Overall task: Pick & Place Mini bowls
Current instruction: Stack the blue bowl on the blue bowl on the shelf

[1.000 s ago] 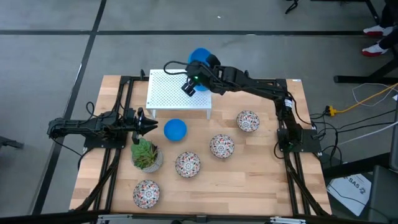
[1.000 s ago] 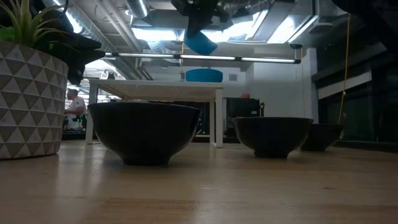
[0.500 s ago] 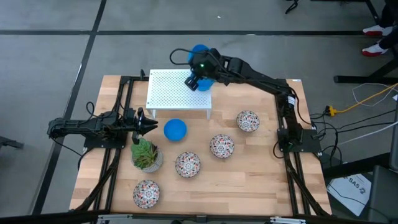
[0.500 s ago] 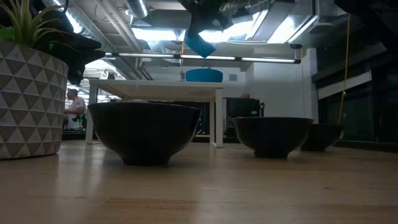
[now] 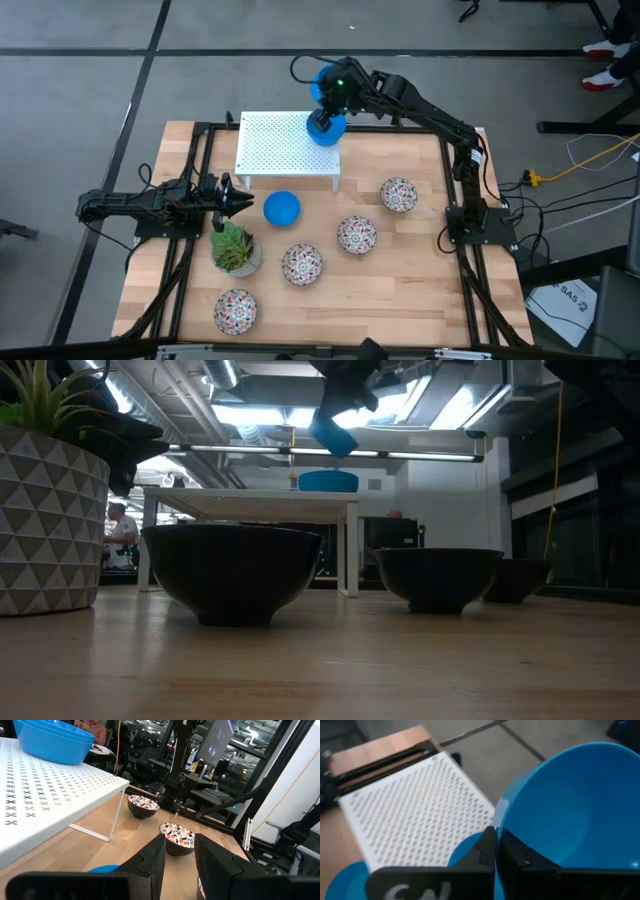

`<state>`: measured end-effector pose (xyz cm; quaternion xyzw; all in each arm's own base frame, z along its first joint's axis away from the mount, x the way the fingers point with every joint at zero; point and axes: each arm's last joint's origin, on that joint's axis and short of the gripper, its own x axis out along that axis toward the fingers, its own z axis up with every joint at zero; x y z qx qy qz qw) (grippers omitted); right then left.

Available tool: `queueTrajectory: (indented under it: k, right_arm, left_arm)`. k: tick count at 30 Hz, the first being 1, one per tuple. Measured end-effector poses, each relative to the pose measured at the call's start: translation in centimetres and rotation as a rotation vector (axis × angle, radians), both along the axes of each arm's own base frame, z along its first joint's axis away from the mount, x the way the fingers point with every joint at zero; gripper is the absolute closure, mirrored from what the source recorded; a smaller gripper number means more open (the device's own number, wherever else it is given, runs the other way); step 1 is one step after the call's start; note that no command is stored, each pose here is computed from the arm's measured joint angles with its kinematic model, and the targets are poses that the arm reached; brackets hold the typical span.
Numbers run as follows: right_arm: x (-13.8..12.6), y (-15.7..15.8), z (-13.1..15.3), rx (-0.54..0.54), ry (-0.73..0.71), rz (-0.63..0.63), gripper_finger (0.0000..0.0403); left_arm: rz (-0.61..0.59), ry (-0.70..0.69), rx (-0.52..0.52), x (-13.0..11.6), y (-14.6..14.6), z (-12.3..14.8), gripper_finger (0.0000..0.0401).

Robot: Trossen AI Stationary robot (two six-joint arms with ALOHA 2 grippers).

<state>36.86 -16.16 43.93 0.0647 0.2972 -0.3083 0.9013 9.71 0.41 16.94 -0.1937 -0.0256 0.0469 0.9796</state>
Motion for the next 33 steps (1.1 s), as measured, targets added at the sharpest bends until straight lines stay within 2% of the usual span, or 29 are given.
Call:
queueTrajectory:
  k: [6, 10, 21, 33]
  right_arm:
    - [-0.4, 0.5, -0.9, 0.099, 0.081, 0.106, 0.0398]
    - [-0.7, 0.9, -1.3, 0.126, 0.143, 0.175, 0.0398]
    - [0.0, 2.1, -1.7, 0.023, 0.229, 0.33, 0.0388]
    - [0.4, 2.0, -4.6, 0.06, 0.349, 0.356, 0.0383]
  left_arm:
    - [0.0, 0.0, 0.0, 0.0, 0.0, 0.0, 0.0301]
    - [0.0, 0.0, 0.0, 0.0, 0.0, 0.0, 0.0301]
    - [0.0, 0.0, 0.0, 0.0, 0.0, 0.0, 0.0301]
    - [0.0, 0.0, 0.0, 0.0, 0.0, 0.0, 0.0301]
